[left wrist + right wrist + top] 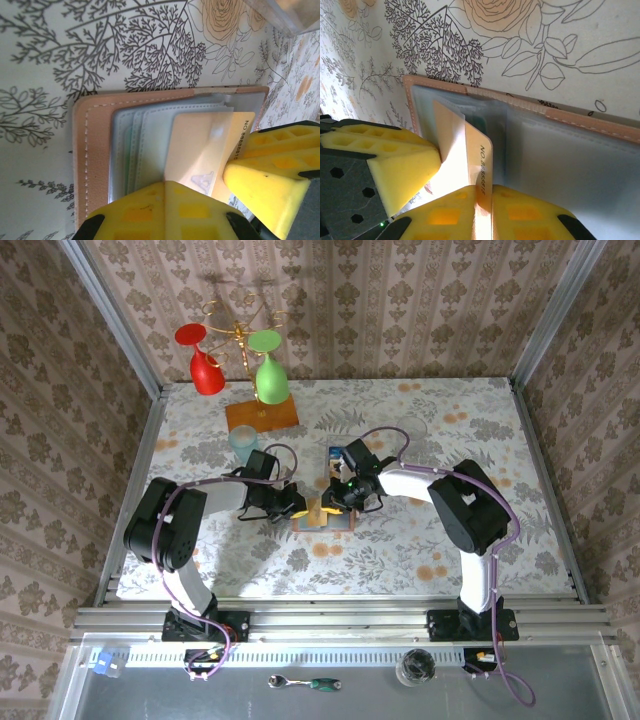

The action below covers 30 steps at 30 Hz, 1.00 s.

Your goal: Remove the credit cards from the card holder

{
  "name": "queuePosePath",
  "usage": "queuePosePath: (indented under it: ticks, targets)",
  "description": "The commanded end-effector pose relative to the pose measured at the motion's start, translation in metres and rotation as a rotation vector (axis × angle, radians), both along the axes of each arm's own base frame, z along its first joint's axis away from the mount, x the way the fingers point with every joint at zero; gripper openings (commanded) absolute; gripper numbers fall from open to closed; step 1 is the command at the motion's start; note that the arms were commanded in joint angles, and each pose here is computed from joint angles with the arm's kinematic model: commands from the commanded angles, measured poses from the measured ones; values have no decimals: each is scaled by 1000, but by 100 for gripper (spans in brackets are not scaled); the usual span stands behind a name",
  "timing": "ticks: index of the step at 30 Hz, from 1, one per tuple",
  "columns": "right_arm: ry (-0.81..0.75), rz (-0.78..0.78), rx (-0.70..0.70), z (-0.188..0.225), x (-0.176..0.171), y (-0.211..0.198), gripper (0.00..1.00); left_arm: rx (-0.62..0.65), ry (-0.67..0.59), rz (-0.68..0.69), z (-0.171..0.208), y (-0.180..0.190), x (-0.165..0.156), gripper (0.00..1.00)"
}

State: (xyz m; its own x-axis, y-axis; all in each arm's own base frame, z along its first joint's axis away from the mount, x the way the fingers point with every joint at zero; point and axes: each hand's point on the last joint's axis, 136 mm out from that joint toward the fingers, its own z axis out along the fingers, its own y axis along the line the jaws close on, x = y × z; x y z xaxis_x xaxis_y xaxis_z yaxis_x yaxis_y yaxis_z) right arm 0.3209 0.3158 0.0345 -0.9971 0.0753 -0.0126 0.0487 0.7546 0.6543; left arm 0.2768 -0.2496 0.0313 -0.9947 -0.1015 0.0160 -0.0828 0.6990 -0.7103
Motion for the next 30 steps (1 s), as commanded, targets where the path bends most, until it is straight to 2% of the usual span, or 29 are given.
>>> queuePosePath:
  ticks: [1, 21, 26, 30]
  targets:
    - [-4, -5, 9, 5, -2, -3, 12, 18, 22, -14, -10, 3, -8, 0]
    - [-63, 8, -66, 29, -3, -38, 6, -13, 2, -9, 1, -2, -2, 0]
    - [-114, 68, -76, 37, 1, -44, 4, -34, -11, -7, 9, -5, 1, 0]
    - [-205, 175, -109, 52, 7, -46, 2, -41, -32, -1, 18, -6, 5, 4]
